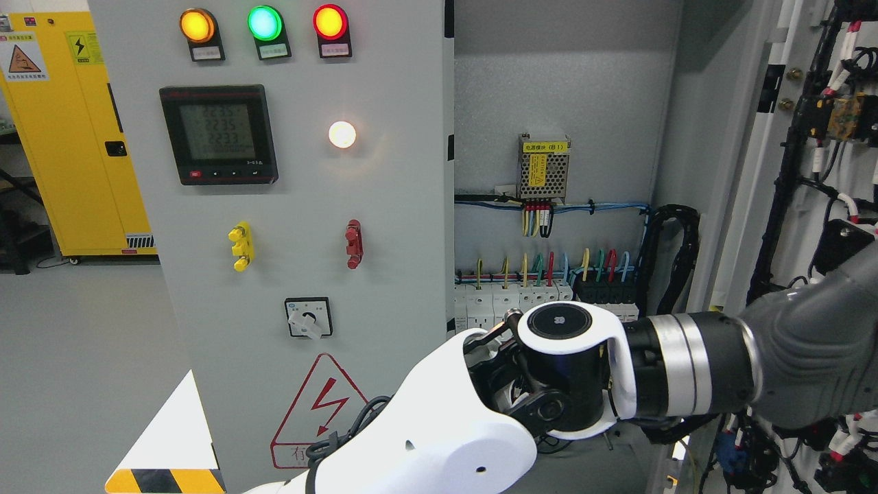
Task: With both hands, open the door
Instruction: 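Withdraw the left hand from the opened door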
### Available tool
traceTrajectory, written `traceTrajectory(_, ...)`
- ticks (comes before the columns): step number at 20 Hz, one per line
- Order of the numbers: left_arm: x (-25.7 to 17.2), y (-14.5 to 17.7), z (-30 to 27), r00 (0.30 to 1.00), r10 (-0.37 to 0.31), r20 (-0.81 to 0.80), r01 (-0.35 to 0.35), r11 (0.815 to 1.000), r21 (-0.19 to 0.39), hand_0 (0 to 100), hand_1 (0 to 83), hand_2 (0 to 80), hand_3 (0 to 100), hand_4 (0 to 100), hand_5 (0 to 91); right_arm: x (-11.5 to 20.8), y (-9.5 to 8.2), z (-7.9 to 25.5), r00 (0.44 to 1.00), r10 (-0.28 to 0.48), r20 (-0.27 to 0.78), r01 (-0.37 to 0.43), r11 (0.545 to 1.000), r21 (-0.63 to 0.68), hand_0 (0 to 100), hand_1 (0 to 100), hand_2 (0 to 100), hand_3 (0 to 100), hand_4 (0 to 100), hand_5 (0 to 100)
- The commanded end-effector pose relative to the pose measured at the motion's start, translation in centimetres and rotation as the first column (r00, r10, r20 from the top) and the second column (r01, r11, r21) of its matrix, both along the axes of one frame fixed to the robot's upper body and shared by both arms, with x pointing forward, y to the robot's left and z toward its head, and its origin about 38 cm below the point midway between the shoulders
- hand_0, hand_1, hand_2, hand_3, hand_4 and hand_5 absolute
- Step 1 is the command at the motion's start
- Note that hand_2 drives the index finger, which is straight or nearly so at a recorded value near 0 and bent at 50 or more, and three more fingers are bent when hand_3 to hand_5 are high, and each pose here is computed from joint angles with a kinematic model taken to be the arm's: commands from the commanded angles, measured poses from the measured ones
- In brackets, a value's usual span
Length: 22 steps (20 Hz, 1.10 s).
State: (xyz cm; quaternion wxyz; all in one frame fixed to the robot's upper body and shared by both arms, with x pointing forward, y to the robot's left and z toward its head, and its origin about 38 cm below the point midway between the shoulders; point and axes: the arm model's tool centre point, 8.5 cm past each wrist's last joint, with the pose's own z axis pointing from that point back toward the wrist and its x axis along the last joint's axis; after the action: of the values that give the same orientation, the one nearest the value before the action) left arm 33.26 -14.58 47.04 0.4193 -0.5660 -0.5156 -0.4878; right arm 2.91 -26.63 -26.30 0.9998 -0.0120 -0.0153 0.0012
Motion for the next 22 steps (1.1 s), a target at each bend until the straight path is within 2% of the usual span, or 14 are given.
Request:
traceTrajectory(1,1.3,1.9,2.4,0.999,0.03,-0.027,-0.031,0.998,-0.056,0,0.0,0.0,0,0,0.0,-1.6,0.2,-0.1,1.0,0.001,-0.026,-0.001,1.0,0.003,22,0,0,0,0,0)
traceTrajectory(3,2.3,3.4,3.0,0.998,0.053,-0.031,-0.055,0.996,-0.076,0,0.0,0.0,0,0,0.0,-1.6,0.2,-0.1,1.0,-0.002,-0.026,0.002,1.0,0.003,22,0,0,0,0,0)
traceTrajectory(5,4.2,5.9,2.6,0.993,0.11,-0.041,-0.113,0.99,-0.079,0,0.0,0.0,0,0,0.0,-1.6,0.3,-0.1,1.0,-0.005,-0.026,0.005,1.0,0.004,22,0,0,0,0,0)
traceTrajectory(8,5.3,8.7,2.3,0.99,0.121,-0.072,-0.129,0.985,-0.118,0,0.0,0.0,0,0,0.0,-1.5,0.2,-0.1,1.0,-0.005,-0.024,0.005,1.0,0.002,22,0,0,0,0,0)
traceTrajectory(12,5.4,13.0,-1.6,0.993,0.088,-0.075,-0.095,0.991,-0.089,0,0.0,0.0,0,0,0.0,-1.4,0.2,-0.1,1.0,-0.007,-0.023,0.007,1.0,0.002,22,0,0,0,0,0)
traceTrajectory(14,5.9,15.1,-5.2,0.986,0.119,-0.117,-0.126,0.99,-0.057,0,0.0,0.0,0,0,0.0,-1.4,0.2,-0.1,1.0,-0.006,-0.021,0.007,1.0,0.002,22,1,0,0,0,0)
traceTrajectory(16,6.7,17.0,-9.1,0.968,0.178,-0.177,-0.184,0.983,-0.016,0,0.0,0.0,0,0,0.0,-1.4,0.3,-0.1,1.0,-0.006,-0.021,0.007,1.0,0.004,22,1,0,0,0,0)
traceTrajectory(17,6.8,17.9,-11.6,0.956,0.215,-0.198,-0.217,0.976,0.013,0,0.0,0.0,0,0,0.0,-1.4,0.3,-0.1,1.0,-0.007,-0.023,0.007,1.0,0.004,22,1,0,0,0,0)
traceTrajectory(19,6.3,19.0,-17.0,0.928,0.309,-0.208,-0.296,0.951,0.09,0,0.0,0.0,0,0,0.0,-1.4,0.1,-0.1,1.0,-0.005,-0.021,0.005,1.0,0.001,22,1,0,0,0,0)
traceTrajectory(21,5.6,19.7,-22.5,0.892,0.398,-0.213,-0.372,0.916,0.153,0,0.0,0.0,0,0,0.0,-1.4,-0.4,0.0,1.0,-0.005,-0.023,0.005,1.0,-0.007,22,1,0,0,0,0)
traceTrajectory(22,4.8,20.2,-26.0,0.867,0.451,-0.209,-0.419,0.889,0.184,0,0.0,0.0,0,0,0.0,-1.5,-0.5,0.0,1.0,-0.005,-0.024,0.005,1.0,-0.008,22,1,0,0,0,0)
